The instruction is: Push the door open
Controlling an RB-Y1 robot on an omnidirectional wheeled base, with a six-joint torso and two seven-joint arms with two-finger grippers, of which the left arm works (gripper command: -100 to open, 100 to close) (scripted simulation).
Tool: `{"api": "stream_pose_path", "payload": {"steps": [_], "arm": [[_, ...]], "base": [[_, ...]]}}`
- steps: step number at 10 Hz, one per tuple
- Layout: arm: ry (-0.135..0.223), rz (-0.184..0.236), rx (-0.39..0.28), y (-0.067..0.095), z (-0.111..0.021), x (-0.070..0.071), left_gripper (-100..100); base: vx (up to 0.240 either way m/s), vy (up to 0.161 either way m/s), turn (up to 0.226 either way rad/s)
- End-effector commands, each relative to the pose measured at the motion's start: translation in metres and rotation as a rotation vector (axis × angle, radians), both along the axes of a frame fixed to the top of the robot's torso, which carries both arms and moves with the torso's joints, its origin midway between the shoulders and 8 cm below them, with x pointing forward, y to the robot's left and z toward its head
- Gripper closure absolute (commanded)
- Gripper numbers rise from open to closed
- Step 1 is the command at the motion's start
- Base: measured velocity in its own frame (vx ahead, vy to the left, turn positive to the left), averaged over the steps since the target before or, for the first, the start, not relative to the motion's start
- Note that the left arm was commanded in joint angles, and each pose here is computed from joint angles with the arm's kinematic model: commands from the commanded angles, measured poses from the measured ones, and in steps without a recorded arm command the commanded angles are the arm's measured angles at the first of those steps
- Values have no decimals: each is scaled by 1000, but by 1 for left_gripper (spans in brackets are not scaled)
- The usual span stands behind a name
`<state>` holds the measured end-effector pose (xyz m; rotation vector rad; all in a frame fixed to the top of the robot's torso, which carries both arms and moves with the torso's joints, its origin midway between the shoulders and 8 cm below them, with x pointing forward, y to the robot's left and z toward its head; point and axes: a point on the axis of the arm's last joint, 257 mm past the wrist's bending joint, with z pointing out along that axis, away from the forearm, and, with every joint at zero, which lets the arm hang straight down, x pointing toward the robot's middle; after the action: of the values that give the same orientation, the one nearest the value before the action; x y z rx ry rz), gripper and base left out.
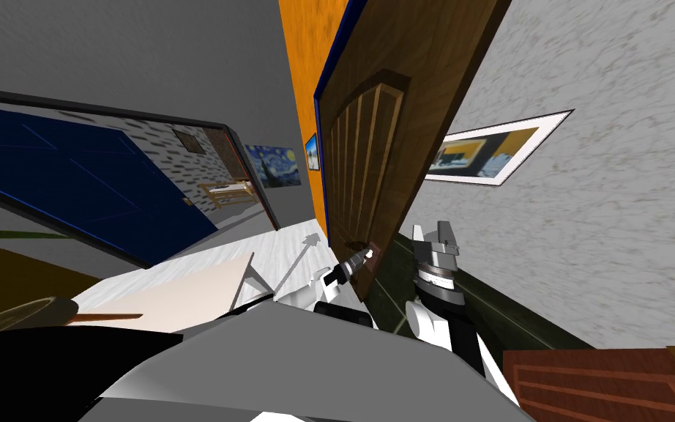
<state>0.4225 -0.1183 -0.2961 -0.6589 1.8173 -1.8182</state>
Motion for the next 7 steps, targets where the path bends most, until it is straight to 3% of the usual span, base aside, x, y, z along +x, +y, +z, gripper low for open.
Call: {"api": "stream_pose_path", "payload": {"steps": [1, 3, 4, 7], "arm": [[0, 7, 0, 0, 0, 3, -100], [0, 8, 0, 0, 0, 3, -100], [0, 8, 0, 0, 0, 3, 100], [0, 8, 0, 0, 0, 3, 100]], "base": [[155, -134, -43], [95, -102, -15], [-5, 9, 4], [-11, 15, -10]]}}
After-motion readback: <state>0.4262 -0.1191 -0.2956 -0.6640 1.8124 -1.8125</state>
